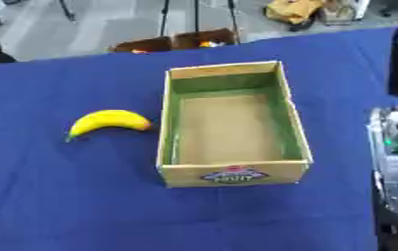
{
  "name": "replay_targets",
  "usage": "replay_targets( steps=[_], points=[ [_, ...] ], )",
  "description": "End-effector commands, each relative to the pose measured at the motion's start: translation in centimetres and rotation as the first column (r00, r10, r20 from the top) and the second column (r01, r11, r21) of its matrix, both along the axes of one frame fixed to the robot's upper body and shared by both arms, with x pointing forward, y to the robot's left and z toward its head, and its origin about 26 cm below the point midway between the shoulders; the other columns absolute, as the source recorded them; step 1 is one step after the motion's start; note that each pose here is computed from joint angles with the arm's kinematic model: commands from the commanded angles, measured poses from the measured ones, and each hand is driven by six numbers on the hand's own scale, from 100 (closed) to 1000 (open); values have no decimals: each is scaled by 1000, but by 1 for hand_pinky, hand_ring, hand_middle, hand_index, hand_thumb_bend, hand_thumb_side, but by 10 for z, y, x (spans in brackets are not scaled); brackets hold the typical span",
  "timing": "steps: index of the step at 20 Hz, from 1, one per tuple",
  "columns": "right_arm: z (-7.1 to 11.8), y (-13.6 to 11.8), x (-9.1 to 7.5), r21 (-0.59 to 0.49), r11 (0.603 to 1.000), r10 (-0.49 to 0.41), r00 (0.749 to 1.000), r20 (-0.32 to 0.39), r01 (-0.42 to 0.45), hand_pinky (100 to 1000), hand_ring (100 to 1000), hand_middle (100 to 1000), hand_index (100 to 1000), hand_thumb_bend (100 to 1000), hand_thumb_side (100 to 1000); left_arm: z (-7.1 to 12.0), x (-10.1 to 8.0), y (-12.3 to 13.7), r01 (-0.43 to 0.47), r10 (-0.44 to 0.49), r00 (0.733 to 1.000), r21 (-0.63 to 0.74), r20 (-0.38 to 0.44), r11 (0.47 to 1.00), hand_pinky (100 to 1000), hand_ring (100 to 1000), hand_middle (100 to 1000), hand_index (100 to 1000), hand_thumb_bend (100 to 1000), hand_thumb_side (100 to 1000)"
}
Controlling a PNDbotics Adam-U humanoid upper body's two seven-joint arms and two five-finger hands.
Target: Pick up objects on the table and place them in the box.
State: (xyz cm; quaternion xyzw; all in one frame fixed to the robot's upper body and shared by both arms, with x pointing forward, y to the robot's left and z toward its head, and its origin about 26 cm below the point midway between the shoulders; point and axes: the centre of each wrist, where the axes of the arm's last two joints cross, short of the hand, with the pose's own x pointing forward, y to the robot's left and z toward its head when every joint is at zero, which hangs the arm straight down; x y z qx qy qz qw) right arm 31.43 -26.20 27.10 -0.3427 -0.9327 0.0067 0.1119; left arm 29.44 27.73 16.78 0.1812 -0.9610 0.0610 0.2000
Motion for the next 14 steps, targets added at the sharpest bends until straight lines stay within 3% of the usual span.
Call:
replay_targets(
  steps=[1, 8, 14],
  points=[
    [7, -3, -4, -9, 1000, -1, 1000, 25, 1, 777, 890, 728, 921, 100, 1000, 5, -3, 2, -4, 4, 1000, 6, 23, 1000, 697, 745, 793, 922, 100, 900],
    [7, -3, -4, -8, 1000, -1, 1000, 25, 1, 777, 890, 728, 921, 100, 1000, 7, -3, 6, -23, 22, 1000, 38, 17, 999, 703, 747, 797, 922, 100, 901],
    [5, -2, -4, -8, 1000, 3, 1000, 19, -2, 778, 888, 727, 921, 100, 1000, 25, -4, 26, -100, 104, 995, 254, -2, 962, 721, 757, 807, 925, 100, 893]
  ],
)
